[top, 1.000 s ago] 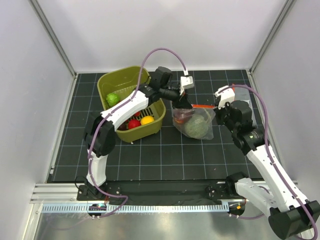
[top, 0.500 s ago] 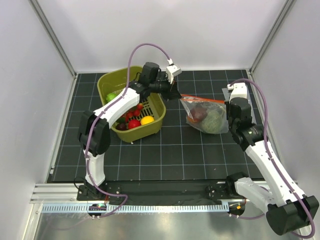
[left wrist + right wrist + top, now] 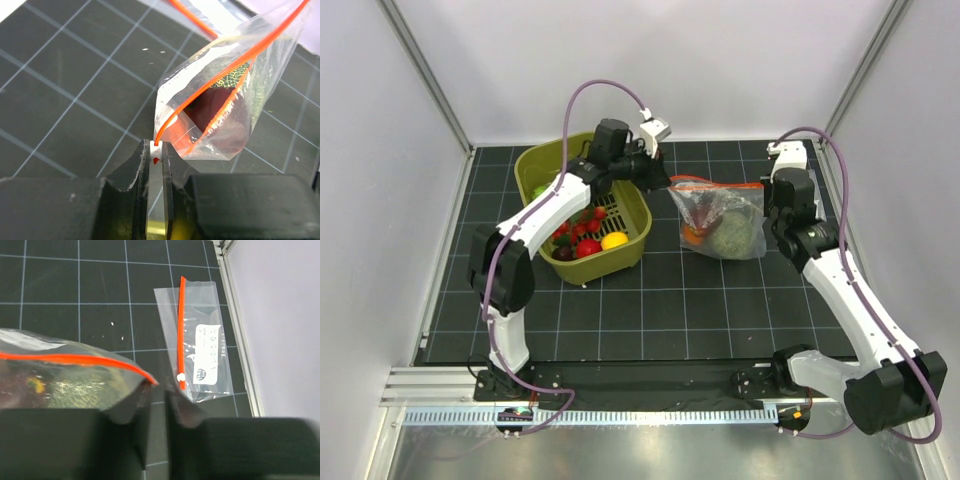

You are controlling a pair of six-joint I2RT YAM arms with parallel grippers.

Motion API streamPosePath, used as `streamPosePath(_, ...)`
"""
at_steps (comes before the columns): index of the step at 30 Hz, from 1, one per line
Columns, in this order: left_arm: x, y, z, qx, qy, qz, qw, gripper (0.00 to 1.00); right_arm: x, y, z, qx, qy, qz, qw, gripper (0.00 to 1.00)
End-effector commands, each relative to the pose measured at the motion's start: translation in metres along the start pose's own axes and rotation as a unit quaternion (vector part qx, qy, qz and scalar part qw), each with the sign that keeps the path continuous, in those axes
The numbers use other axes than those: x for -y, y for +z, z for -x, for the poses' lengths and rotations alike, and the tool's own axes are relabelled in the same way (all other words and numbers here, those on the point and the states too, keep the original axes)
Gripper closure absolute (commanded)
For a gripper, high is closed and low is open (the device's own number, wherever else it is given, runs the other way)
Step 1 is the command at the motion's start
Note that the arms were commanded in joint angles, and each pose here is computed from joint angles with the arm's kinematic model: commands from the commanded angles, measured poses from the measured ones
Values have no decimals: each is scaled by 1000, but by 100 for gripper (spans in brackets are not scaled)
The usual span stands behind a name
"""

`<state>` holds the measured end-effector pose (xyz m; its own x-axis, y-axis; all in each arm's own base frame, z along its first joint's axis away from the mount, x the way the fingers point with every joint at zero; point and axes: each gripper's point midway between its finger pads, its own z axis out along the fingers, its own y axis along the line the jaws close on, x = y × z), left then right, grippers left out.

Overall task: Place the food in the zip-top bag and seal the zipper
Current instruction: Place the zipper food storage bag at the center of the board.

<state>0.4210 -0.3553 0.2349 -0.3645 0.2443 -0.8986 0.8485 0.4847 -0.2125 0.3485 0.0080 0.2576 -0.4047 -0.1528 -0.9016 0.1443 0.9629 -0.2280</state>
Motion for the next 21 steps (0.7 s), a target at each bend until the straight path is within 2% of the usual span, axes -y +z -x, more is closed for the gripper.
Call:
streamPosePath(1, -15, -31, 29, 31, 6, 64, 997, 83, 11, 0, 45, 52, 62, -20, 997, 73)
streamPosePath(4, -12, -39, 38, 44, 12, 69, 997, 69, 5, -2, 52, 66, 72, -3, 995, 59)
streamPosePath(5, -11, -40, 36, 44, 11, 70, 997, 62, 3, -2, 53, 67, 84, 1, 994, 52)
streamPosePath(8, -4, -46, 37, 51, 14, 61, 997, 55, -1, -8, 59, 75, 92, 21, 993, 47)
streamPosePath(11, 7, -54, 40, 62, 12, 50, 997, 48, 1, -14, 64, 88, 117, 20, 989, 37)
streamPosePath(12, 6, -57, 41, 65, 9, 54, 996, 43, 2, -15, 66, 92, 128, 17, 987, 20)
streamPosePath(13, 6, -58, 43, 69, 6, 59, 996, 41, 4, -16, 71, 100, 151, 13, 983, 8)
streamPosePath(14, 6, -64, 48, 76, 1, 67, 995, 36, 8, -14, 72, 100, 171, -5, 980, 1)
streamPosePath(16, -3, -68, 52, 84, -17, 90, 992, 30, 13, -16, 82, 94, 231, -22, 968, 0)
streamPosePath(17, -6, -71, 58, 93, -41, 99, 990, 17, 11, -12, 83, 82, 235, -25, 968, 0)
streamPosePath(20, -26, -76, 60, 104, -93, 124, 982, 1, -9, 7, 82, 10, 220, -9, 975, 0)
streamPosePath(21, -29, -77, 61, 110, -116, 123, 980, 0, -23, 19, 85, -13, 218, 9, 976, 0)
